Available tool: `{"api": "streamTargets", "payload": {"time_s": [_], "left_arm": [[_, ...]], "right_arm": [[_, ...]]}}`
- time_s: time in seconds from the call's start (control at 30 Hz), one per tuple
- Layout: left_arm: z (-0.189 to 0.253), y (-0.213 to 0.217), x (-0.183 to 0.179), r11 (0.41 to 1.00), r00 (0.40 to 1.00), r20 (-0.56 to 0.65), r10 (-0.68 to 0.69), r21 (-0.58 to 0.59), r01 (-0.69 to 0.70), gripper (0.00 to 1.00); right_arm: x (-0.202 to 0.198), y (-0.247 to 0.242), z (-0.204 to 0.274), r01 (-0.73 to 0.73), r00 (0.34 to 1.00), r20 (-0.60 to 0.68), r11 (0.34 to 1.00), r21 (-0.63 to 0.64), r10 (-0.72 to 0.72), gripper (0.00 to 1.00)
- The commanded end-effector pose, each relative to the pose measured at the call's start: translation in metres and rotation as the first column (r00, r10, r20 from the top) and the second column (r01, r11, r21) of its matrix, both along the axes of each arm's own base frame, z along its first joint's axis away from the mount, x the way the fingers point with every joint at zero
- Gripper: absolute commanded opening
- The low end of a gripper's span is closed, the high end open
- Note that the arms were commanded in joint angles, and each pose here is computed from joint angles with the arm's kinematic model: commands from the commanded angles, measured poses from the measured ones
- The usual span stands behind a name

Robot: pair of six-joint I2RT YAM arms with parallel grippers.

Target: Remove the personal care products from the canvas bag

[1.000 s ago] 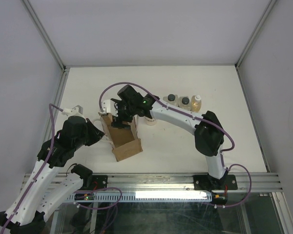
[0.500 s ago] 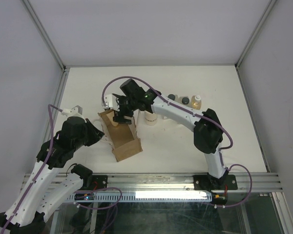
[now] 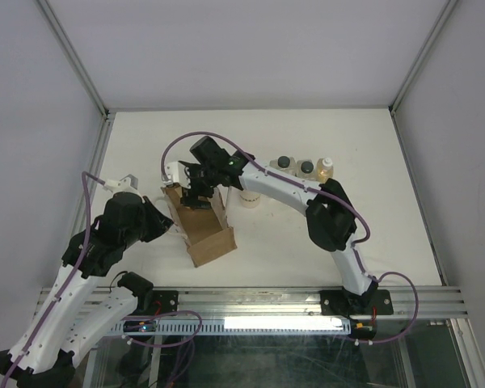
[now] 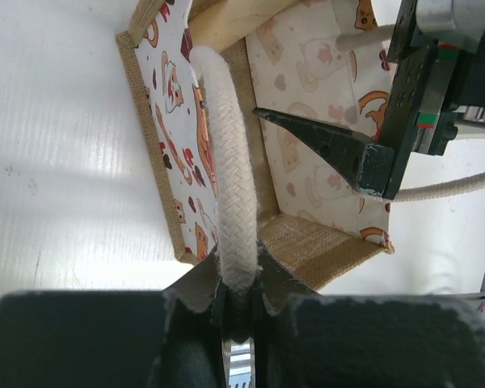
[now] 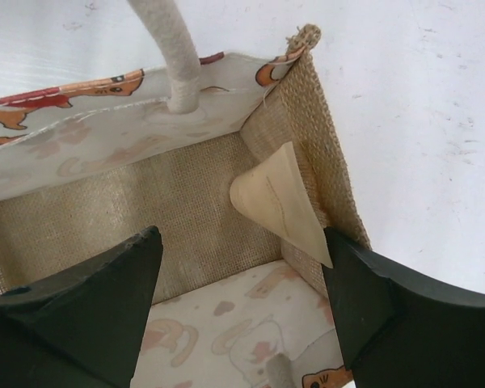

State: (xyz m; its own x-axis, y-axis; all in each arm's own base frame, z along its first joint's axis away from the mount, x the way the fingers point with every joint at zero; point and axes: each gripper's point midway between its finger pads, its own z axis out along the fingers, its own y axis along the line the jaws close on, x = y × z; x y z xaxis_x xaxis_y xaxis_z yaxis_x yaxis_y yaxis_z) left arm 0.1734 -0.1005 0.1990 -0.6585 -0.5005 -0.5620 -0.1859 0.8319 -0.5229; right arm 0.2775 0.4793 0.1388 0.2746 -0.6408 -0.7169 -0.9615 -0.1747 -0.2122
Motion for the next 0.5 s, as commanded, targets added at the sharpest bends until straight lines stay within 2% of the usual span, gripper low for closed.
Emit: {"api": "streamTargets", "payload": {"time_s": [0.0,0.13,0.27,0.47], "left_arm": [[0.014,-0.004,0.004,1.000,0.999,0.036,-0.030,-0.004,0.030,0.00],[0.014,-0.005,0.005,0.999,0.999,0.032,-0.034,-0.001,0.034,0.00],[0.013,-0.005,0.005,0.999,0.999,0.028,-0.035,0.008,0.035,0.00],[0.012,-0.002,0.004,0.999,0.999,0.018,-0.033,0.019,0.033,0.00]], "right_arm": [[0.007,0.024,0.037,-0.014,0.998,0.055,0.993,0.117,0.007,0.81],[0.006,0.031,0.035,-0.035,0.998,0.058,0.990,0.136,0.027,0.81],[0.004,0.039,0.023,-0.061,0.997,0.044,0.991,0.123,0.056,0.70],[0.004,0.041,0.009,-0.067,0.997,0.051,0.993,0.099,0.062,0.62]]}}
